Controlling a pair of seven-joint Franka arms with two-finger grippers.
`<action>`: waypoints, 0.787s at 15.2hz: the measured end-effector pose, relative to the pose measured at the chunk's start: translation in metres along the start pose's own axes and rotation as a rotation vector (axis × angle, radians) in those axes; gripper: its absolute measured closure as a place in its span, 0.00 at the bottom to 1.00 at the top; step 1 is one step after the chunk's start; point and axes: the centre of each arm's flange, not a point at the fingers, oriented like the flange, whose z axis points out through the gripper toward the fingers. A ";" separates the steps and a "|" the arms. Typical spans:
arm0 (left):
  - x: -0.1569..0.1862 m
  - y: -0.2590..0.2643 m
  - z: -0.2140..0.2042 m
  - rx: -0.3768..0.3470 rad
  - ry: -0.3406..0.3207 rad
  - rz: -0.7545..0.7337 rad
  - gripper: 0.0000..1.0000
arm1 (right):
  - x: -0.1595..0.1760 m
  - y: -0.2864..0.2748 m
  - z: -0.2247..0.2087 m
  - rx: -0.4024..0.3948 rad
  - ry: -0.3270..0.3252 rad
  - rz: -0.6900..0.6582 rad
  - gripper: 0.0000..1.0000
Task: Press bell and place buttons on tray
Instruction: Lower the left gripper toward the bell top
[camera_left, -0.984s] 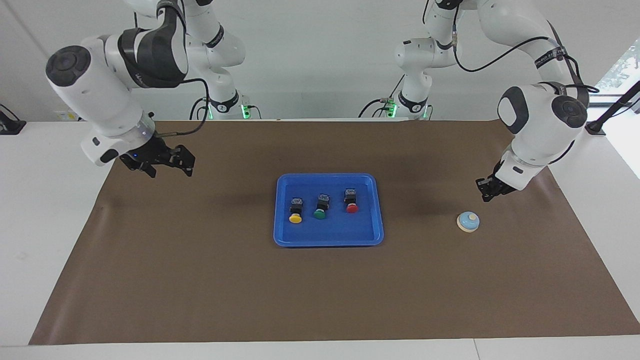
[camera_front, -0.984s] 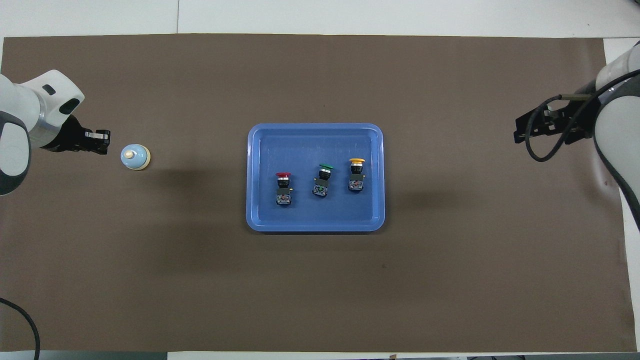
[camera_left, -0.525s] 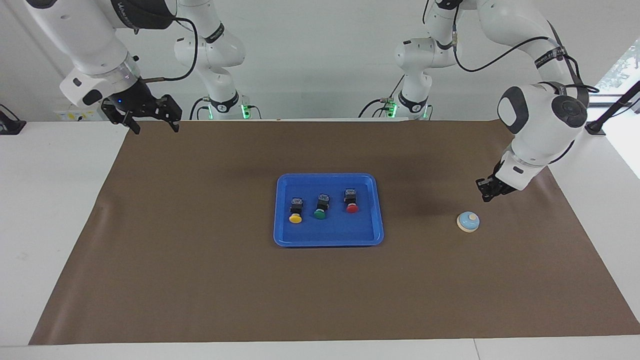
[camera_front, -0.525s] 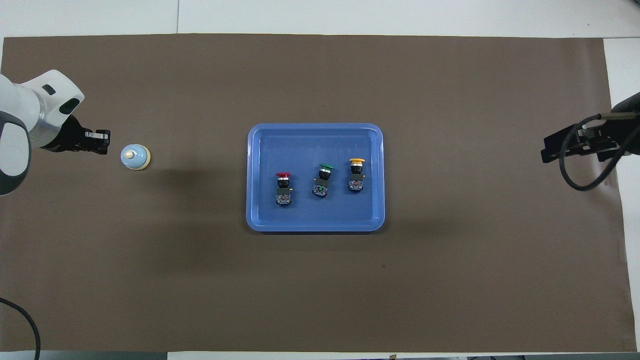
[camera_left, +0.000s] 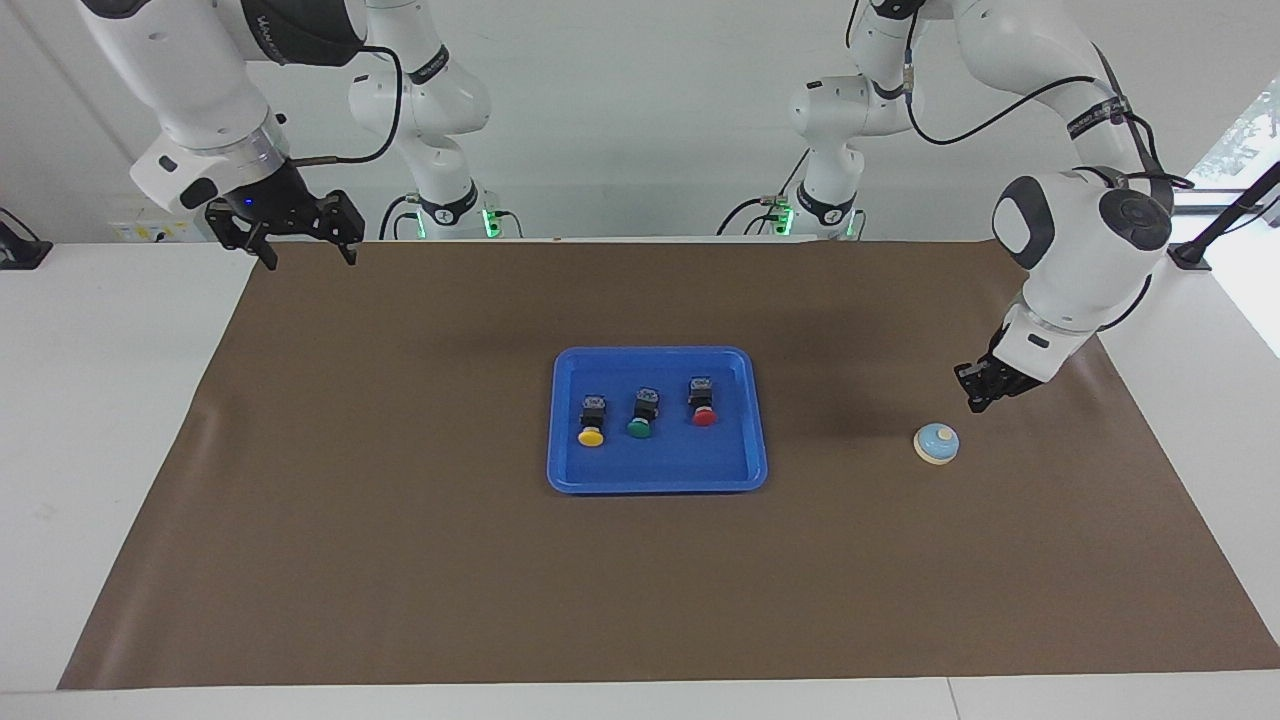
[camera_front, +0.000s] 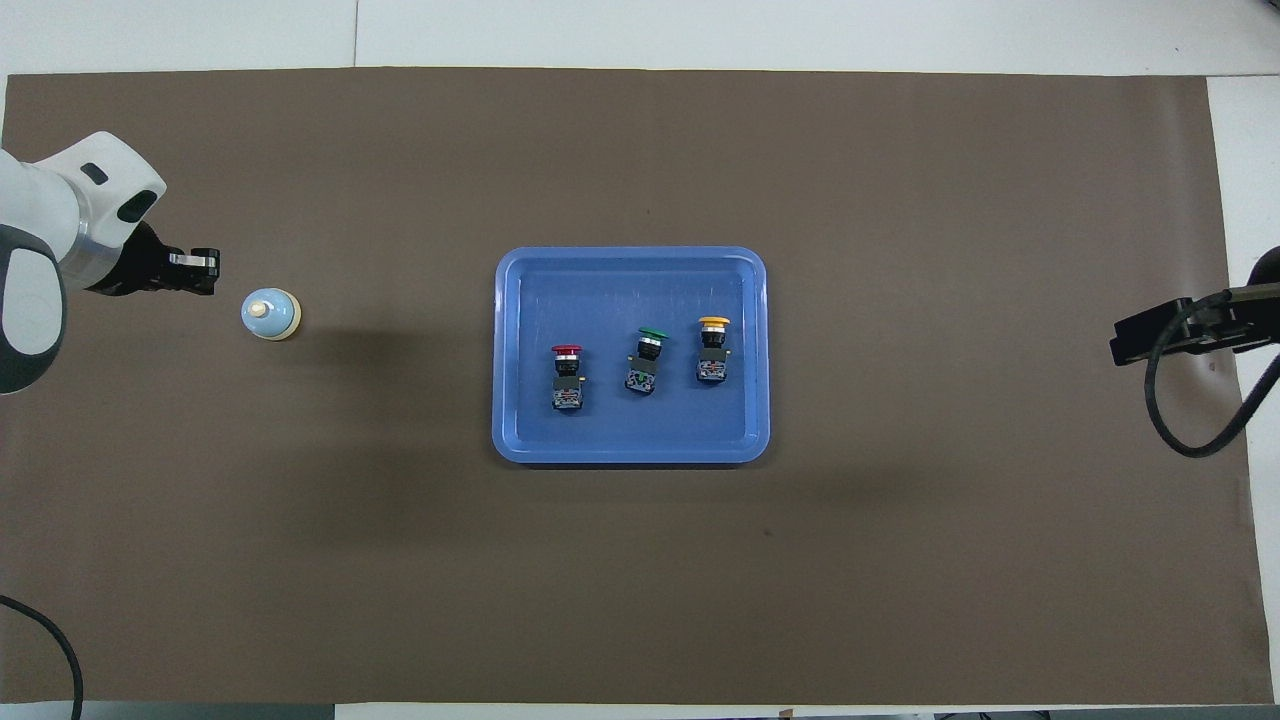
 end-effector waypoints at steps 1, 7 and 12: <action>-0.001 0.000 0.002 0.000 0.001 -0.001 0.99 | 0.000 0.000 0.000 0.000 0.000 0.001 0.00; -0.003 0.000 0.007 0.000 -0.008 -0.028 0.99 | 0.001 0.001 -0.001 0.001 0.006 0.001 0.00; -0.003 0.000 0.008 0.000 -0.007 -0.047 0.99 | 0.001 0.001 -0.003 0.008 0.018 0.003 0.00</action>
